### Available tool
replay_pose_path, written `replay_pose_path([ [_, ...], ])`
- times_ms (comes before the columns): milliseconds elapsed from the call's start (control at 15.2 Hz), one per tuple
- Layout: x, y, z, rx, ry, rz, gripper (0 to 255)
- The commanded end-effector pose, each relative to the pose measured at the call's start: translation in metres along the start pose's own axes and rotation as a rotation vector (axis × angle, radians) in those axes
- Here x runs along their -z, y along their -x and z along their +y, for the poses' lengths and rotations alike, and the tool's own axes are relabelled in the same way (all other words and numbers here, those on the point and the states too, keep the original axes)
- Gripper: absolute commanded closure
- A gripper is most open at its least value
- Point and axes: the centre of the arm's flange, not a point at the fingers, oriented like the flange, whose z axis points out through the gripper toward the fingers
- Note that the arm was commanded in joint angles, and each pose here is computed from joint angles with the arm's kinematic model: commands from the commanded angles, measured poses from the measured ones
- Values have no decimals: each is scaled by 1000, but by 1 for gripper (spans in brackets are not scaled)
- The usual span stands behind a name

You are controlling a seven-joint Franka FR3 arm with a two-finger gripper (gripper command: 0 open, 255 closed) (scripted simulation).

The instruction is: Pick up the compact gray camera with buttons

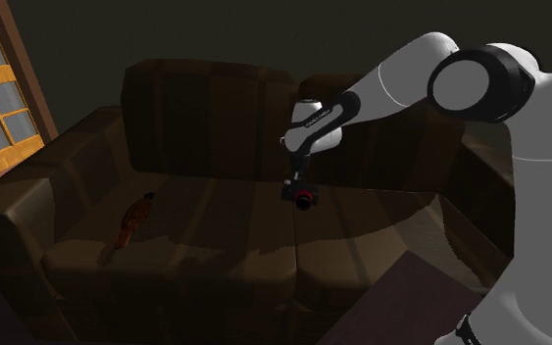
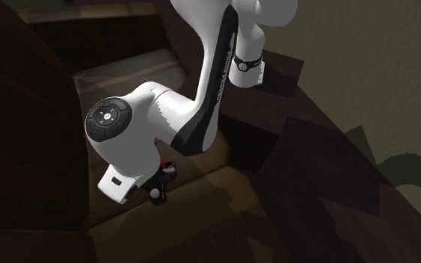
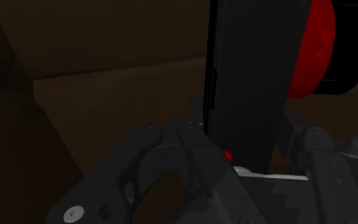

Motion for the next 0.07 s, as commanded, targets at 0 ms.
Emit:
replay_pose_path([
  [0,3,-1,0,0,0,0,255],
])
